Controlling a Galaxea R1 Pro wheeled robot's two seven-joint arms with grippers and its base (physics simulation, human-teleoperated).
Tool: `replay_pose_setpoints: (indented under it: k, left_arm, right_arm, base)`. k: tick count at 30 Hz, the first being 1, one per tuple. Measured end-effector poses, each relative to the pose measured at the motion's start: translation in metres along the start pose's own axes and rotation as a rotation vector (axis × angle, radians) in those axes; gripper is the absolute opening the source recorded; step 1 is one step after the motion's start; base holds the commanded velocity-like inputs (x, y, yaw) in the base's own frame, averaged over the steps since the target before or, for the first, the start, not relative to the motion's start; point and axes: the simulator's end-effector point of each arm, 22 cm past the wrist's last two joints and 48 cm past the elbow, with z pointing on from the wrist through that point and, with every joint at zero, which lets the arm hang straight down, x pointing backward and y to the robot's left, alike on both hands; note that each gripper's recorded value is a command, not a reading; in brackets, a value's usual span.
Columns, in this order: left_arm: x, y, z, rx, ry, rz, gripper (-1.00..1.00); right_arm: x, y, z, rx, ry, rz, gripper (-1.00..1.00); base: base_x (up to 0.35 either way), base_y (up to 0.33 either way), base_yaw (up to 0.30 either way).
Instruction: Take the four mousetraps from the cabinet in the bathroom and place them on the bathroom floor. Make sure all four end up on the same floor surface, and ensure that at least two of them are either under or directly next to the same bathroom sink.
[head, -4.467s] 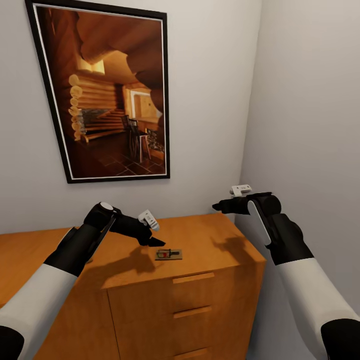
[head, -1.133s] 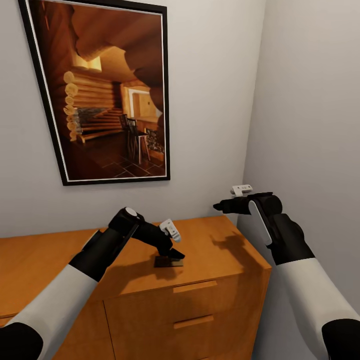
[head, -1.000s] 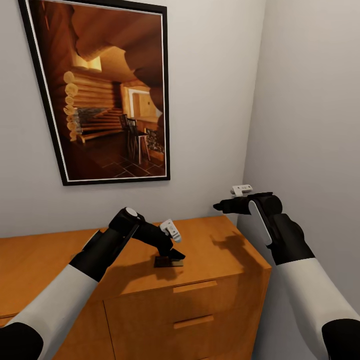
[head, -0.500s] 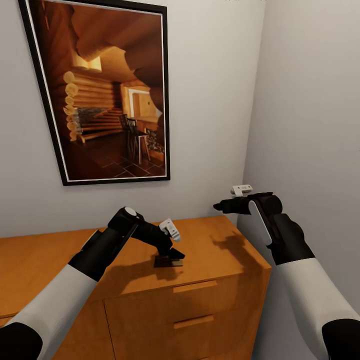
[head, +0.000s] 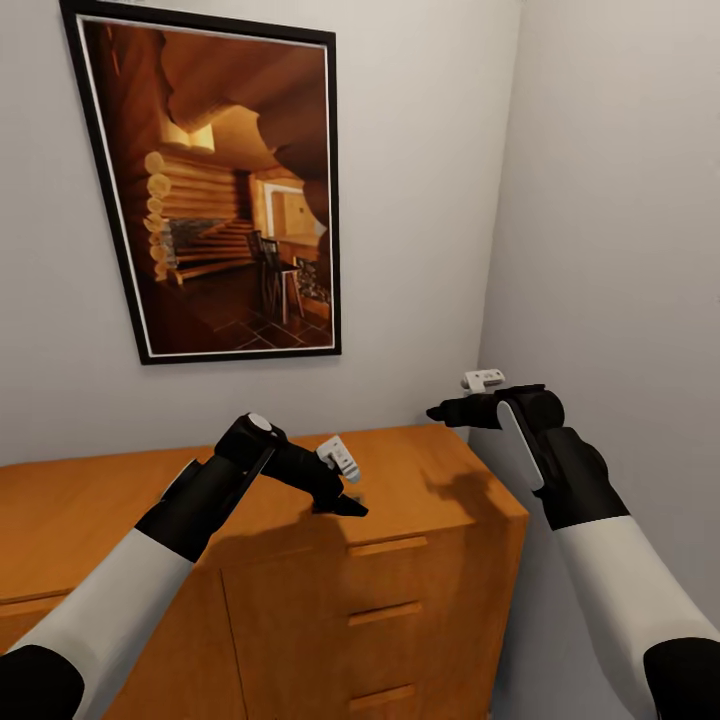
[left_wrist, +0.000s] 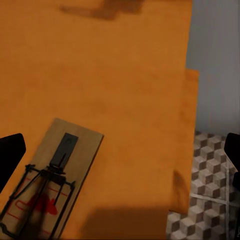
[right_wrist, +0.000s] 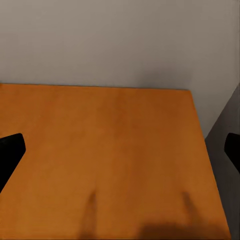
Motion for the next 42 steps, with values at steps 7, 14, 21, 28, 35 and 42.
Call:
replay_pose_setpoints:
  k: [7, 14, 21, 28, 35, 42]
  left_arm:
    - [0.0006, 0.0011, -0.0005, -0.003, 0.000, -0.003, 1.00]
    - [0.0016, 0.0024, -0.0009, -0.005, 0.001, -0.004, 1.00]
    - [0.0035, 0.0046, -0.0018, -0.009, 0.003, -0.007, 1.00]
    - [0.0042, 0.0062, -0.0027, -0.012, 0.002, -0.011, 1.00]
    - [0.0047, 0.0080, -0.0039, -0.014, 0.000, -0.017, 1.00]
    - [0.0050, 0.0086, -0.0041, -0.014, -0.001, -0.020, 1.00]
  right_arm:
    - [-0.0001, 0.0001, 0.0000, 0.000, 0.000, 0.000, 1.00]
    - [-0.0001, -0.0006, -0.0002, 0.001, 0.000, 0.001, 1.00]
    - [-0.0001, -0.0011, -0.0002, 0.002, 0.000, 0.001, 1.00]
    - [-0.0001, -0.0011, -0.0003, 0.002, 0.000, 0.001, 1.00]
    - [-0.0001, -0.0012, -0.0004, 0.002, 0.000, 0.001, 1.00]
    - [-0.0001, -0.0012, -0.0004, 0.002, 0.000, 0.001, 1.00]
  base:
    - [-0.020, 0.000, 0.000]
    - [-0.005, 0.000, 0.000]
    - [-0.001, 0.000, 0.000]
    - [0.000, 0.000, 0.000]
    - [0.030, 0.013, 0.000]
    - [0.064, 0.028, 0.000]
